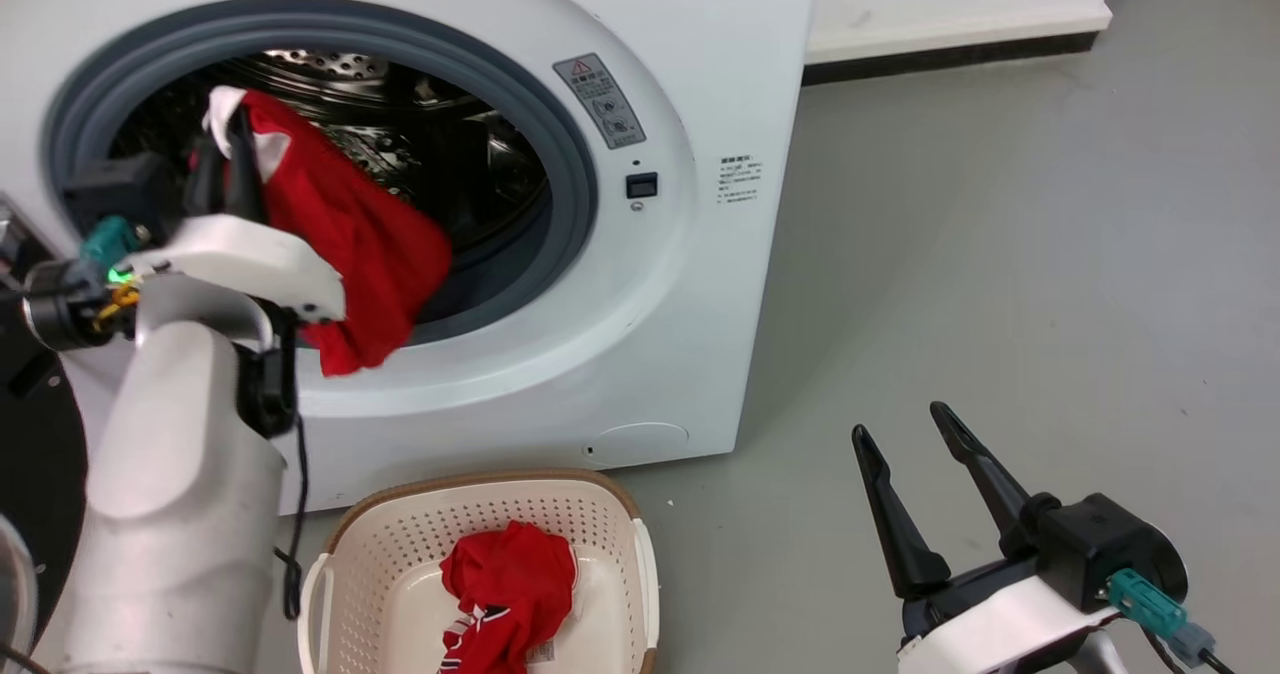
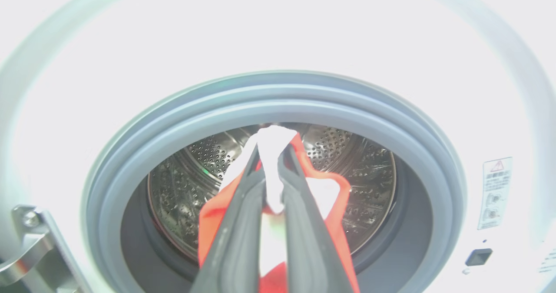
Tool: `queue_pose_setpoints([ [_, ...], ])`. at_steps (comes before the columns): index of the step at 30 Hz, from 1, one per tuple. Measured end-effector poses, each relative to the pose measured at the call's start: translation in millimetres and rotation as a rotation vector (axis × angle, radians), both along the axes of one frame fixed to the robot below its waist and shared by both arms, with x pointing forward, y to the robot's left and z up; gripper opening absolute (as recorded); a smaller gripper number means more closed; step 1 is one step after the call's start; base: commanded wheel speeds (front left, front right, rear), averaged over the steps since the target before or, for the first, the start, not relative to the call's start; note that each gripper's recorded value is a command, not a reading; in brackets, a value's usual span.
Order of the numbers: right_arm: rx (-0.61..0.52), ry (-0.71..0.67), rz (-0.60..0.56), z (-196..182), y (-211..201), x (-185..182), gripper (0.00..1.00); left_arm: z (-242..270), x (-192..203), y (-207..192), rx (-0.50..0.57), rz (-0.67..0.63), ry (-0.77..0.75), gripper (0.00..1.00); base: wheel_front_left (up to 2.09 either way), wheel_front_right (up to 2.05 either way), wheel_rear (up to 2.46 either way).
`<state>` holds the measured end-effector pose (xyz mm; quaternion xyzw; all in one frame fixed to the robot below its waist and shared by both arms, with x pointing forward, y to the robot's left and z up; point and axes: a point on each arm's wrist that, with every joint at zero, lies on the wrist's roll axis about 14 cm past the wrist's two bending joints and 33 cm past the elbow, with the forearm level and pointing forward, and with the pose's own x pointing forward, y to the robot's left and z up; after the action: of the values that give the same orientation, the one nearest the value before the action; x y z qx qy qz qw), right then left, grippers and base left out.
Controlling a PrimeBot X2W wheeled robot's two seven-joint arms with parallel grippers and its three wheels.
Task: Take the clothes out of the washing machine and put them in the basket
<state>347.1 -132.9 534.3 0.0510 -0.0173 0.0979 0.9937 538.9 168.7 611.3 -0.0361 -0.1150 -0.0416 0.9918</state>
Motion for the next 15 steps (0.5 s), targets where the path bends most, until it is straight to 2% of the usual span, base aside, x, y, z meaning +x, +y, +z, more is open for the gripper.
queue_pose_setpoints([
  [8, 0.002, -0.008, 0.033, 5, 10, 0, 1.0, 12, -42, -17, -0.025, -0.041, -0.071, 0.0, 0.0, 0.0, 0.0],
  [15, -0.005, 0.006, 0.059, 1, 18, 7, 1.0, -8, -78, -23, -0.04, -0.051, -0.005, 0.0, 0.0, 0.0, 0.0],
])
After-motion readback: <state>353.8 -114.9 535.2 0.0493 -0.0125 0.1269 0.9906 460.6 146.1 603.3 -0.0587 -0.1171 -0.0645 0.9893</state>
